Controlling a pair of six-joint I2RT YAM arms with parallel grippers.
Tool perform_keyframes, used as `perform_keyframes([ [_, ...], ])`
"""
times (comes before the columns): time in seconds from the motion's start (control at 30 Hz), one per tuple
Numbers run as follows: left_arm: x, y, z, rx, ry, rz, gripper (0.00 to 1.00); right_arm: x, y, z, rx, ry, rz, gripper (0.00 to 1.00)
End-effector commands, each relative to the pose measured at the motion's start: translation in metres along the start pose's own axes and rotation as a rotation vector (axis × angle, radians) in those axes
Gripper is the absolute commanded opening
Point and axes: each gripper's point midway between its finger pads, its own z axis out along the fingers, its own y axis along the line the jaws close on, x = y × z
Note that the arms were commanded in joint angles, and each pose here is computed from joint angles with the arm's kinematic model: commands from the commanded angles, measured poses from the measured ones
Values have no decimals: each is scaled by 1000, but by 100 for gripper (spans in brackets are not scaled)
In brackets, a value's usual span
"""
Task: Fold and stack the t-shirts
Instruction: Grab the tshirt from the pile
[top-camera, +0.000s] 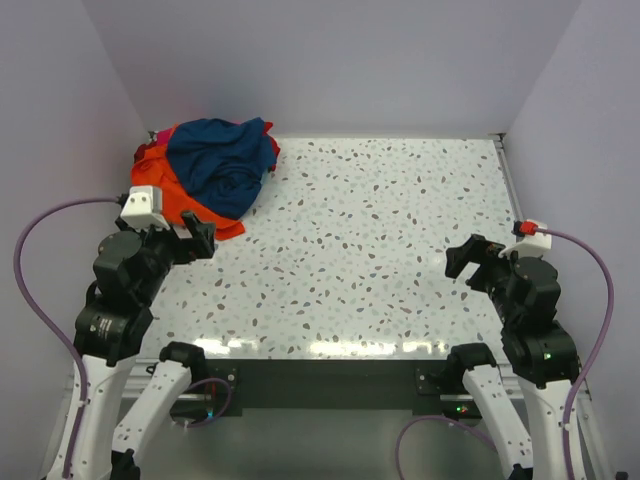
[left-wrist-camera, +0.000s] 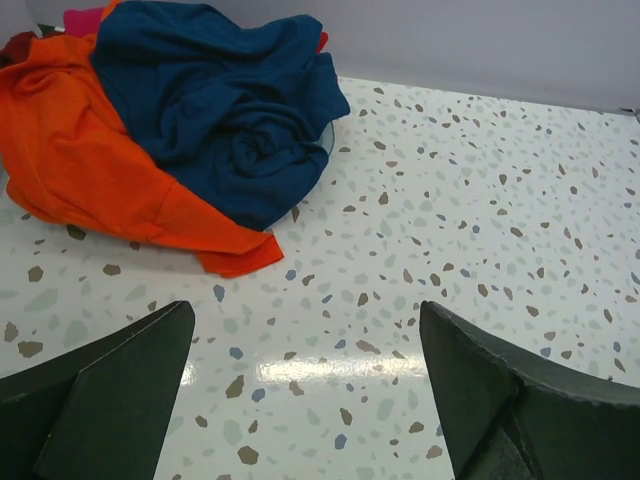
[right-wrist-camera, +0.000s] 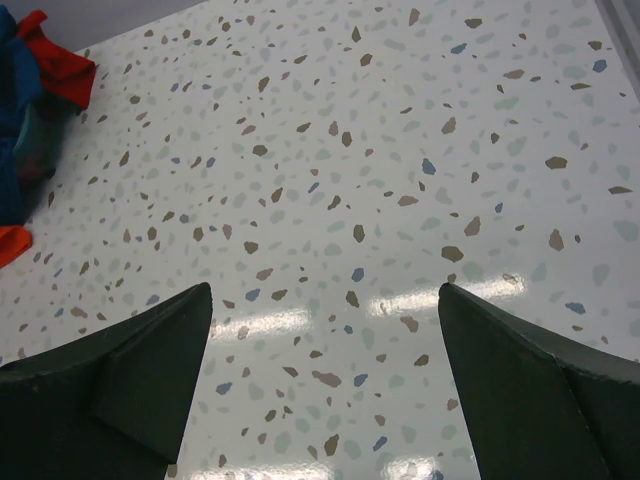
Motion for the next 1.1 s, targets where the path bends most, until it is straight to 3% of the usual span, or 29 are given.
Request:
perform_keyframes([
  [0.0,-10,6,0,-40,-23,21,100,-9,1,-3,1,-15,-14,99],
  [0.23,-17,12,9,-54,-99,88,100,-6,5,-2,-19,-1,-19,99],
  [0.37,-32,14,38,-98,-126,83,100,-5,7,-1,-31,7,-21,99],
  [0.5,-27,21,102,-185,-14,111,100,-4,10,-1,-49,12,-24,99],
  [0.57,-40,23,123,-216,-30,130,100,-3,11,0,-55,17,-26,99],
  [0.7,-14,39,188,-309,88,206,100,-1,12,1,-58,26,-31,99],
  [0.9,17,67,239,-460,197,284,99,-1,15,1,-81,32,-39,99],
  [1.07,26,81,267,-535,190,334,100,0,17,1,-92,37,-42,99],
])
